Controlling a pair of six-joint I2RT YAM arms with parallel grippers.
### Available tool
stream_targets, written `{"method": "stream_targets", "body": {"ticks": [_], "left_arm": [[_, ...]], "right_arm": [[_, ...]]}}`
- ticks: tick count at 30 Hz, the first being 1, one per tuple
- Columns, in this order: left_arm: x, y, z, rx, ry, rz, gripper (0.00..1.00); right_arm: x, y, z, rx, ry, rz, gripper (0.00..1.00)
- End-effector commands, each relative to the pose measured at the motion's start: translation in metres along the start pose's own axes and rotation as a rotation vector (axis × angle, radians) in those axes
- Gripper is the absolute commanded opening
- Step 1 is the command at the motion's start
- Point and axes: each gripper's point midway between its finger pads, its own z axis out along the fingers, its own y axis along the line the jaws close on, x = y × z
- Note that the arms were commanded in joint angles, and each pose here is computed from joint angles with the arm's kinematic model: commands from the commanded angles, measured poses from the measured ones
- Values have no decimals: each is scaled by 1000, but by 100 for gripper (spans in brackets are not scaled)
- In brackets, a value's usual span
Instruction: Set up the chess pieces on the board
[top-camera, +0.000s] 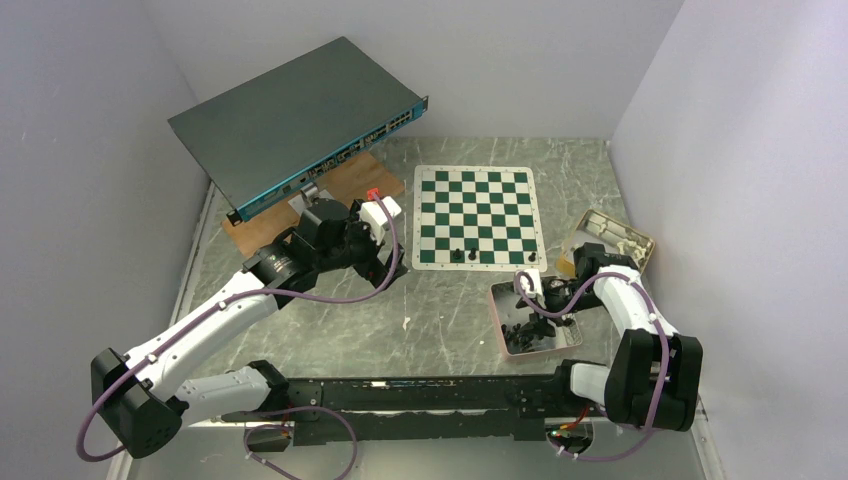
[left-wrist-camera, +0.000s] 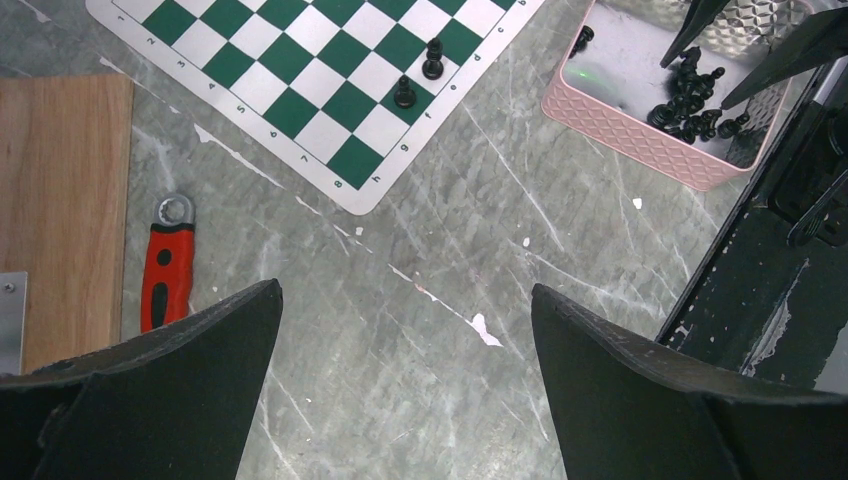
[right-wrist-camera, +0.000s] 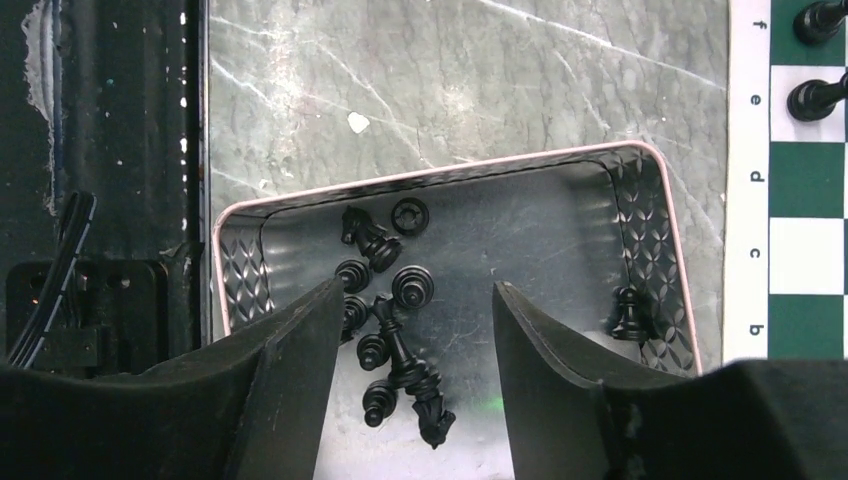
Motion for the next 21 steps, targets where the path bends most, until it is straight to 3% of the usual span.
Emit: {"method": "stream_targets", "body": {"ticks": [1, 21], "left_arm": [[-18, -2, -5, 14, -62, 26, 100], [-15, -1, -2, 14, -48, 26, 100]], "right_arm": [[5, -4, 0, 9, 28, -47, 57], [14, -2, 11, -41, 107, -65, 37]]}}
